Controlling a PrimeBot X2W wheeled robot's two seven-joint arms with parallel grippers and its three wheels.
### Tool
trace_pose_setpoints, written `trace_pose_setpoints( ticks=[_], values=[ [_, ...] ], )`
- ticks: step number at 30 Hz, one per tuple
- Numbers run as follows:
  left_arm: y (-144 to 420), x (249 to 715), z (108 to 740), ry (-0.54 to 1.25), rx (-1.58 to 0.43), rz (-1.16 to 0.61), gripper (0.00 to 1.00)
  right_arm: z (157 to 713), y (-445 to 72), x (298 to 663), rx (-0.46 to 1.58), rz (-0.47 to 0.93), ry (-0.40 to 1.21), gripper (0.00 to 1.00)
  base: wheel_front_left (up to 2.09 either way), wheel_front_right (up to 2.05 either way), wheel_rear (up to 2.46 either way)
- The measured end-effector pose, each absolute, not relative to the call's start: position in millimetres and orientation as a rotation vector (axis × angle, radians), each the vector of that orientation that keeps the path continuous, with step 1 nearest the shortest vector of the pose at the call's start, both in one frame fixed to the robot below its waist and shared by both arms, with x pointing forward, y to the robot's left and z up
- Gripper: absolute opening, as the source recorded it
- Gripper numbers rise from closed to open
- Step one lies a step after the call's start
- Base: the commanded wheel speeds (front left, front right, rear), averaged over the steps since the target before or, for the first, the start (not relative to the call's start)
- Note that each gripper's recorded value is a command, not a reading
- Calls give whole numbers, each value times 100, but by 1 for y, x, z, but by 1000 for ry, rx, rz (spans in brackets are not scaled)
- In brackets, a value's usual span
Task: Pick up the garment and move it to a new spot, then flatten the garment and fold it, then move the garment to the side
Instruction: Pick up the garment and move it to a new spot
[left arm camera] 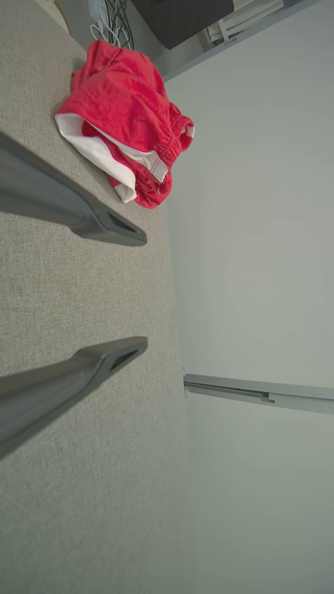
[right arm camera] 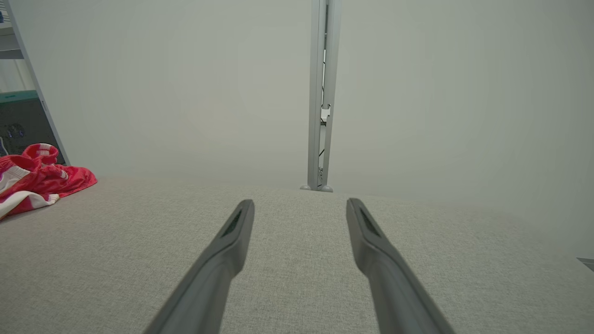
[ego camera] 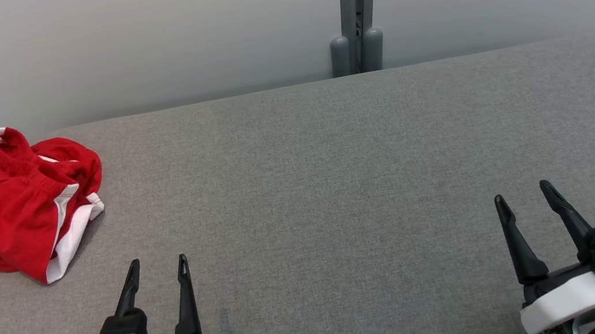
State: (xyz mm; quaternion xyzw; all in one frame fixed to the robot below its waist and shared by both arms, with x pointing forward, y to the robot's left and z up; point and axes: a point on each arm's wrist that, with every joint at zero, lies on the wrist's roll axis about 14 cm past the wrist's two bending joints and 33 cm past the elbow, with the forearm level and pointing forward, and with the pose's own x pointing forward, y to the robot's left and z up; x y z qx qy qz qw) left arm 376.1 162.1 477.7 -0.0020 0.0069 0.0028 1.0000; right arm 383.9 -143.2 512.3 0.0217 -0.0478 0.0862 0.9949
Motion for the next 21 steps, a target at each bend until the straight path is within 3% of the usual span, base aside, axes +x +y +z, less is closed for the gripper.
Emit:
trace_pose_setpoints(
  ticks=[10,21],
  values=[
    [174,371,480,6,-5,43,100,513,-128,390,48,216,-98,100,0,0,0],
    [225,345,487,-10,-6,209,100,511,-68,410,65,383,-94,100,0,0,0]
  ],
)
